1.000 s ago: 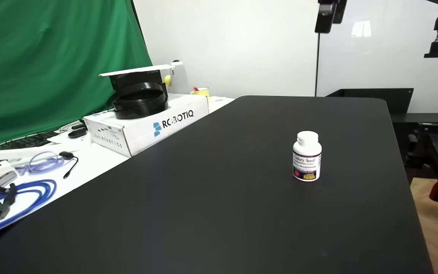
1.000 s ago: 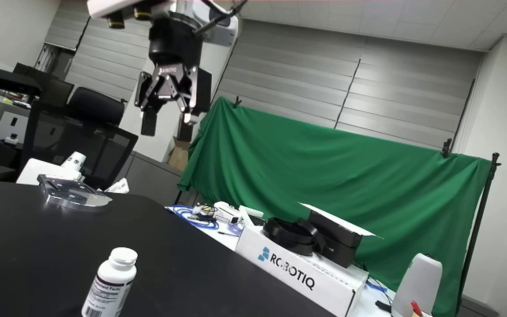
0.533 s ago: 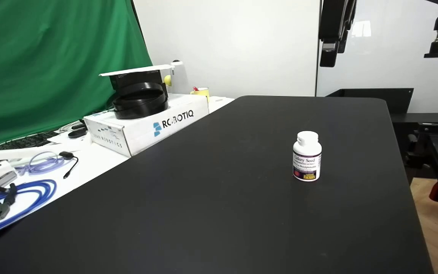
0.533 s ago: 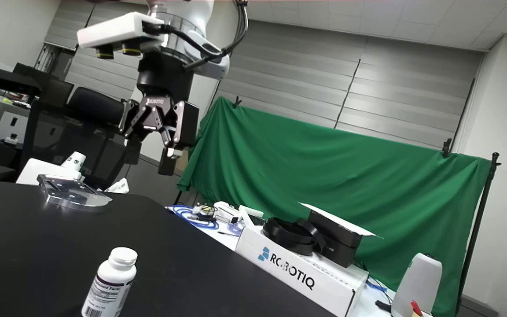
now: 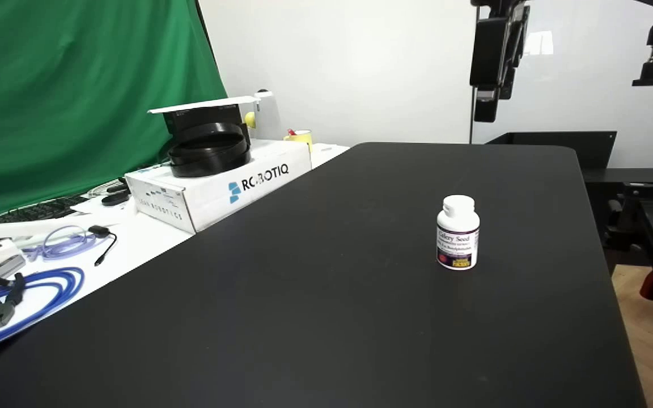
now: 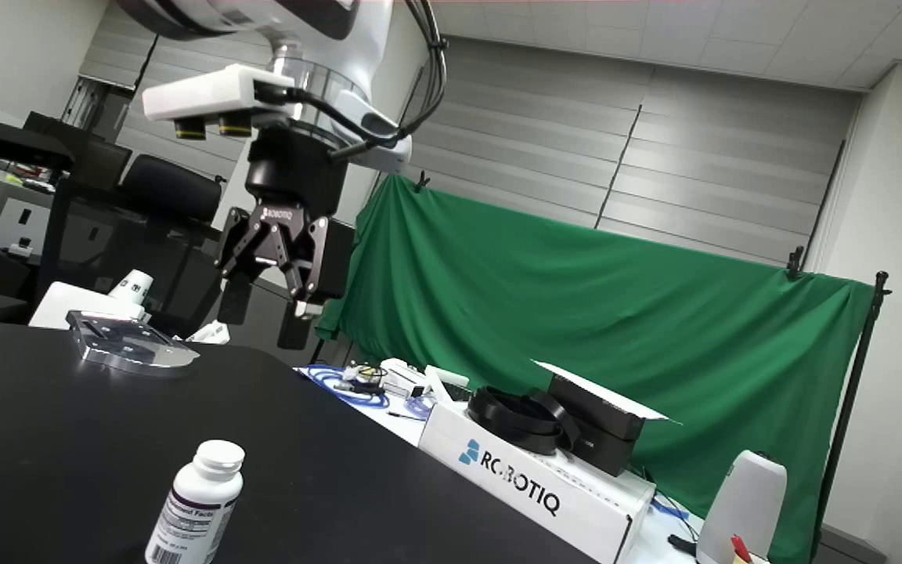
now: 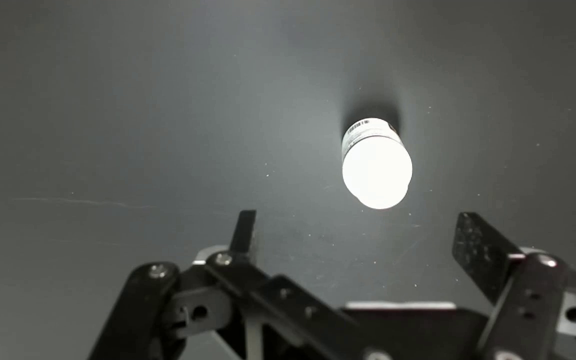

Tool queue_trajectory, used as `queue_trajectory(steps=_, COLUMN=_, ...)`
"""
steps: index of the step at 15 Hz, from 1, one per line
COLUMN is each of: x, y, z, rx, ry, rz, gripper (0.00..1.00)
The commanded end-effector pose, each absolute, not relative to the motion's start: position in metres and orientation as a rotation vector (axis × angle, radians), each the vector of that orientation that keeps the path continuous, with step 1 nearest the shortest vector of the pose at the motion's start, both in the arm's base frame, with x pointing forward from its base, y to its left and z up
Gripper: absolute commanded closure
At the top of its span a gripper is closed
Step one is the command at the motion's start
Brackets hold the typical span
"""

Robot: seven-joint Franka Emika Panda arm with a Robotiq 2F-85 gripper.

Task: Pick the bottle and move it up the table

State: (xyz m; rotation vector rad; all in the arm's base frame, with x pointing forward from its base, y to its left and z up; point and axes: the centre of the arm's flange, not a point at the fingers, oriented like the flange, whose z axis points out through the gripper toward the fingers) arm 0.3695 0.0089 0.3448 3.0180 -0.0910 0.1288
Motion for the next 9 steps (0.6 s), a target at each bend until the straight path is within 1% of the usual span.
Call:
queue_trajectory(steps=1, x=0.385, y=0.003, z=0.306, rx=3.036, ry=-0.138, rz=0.114, gripper=0.00)
queue_trajectory(steps=9, x=0.398, y=0.017, z=0.246, rx=3.126, ry=-0.087, rz=0.210, gripper=0.00)
